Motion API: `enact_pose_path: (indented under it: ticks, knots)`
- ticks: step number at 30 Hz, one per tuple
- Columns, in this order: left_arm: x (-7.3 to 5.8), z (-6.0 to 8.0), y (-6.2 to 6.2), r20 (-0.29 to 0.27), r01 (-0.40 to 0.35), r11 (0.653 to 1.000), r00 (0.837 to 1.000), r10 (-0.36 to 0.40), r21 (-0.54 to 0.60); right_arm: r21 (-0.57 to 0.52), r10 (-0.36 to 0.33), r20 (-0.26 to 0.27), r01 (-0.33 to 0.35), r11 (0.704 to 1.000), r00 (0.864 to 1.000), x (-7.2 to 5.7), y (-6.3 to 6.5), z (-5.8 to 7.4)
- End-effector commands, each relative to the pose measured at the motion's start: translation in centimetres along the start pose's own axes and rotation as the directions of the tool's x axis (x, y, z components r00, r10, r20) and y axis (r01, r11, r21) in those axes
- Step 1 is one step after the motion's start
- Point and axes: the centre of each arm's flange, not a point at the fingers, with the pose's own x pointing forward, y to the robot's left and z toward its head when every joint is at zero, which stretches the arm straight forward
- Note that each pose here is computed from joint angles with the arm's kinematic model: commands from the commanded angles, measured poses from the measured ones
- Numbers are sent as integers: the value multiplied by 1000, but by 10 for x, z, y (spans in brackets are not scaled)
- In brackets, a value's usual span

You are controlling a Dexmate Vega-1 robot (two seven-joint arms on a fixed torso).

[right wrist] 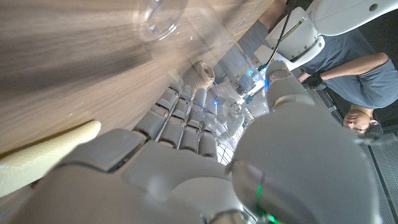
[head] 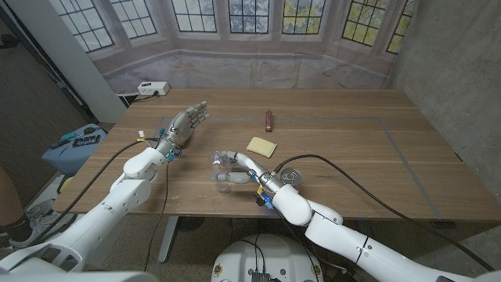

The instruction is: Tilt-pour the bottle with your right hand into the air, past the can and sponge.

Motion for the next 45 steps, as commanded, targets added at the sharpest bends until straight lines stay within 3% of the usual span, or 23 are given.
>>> enact_pose_path:
  ticks: [1,18,45]
  knots:
    - [7,-3,-2,-5,-3,1000,1000,3,-12,-11,-52,5,52,999,999,-1,-4,0]
    - [14,-7,-4,-13,-6,1000,1000,5,-27,1,-61,6,61,998,998,-5,-9,5]
    - [18,-3,-3,-12,-12,1000,1000,12,-23,73,-15,10,14,997,1000,-11,-22,27]
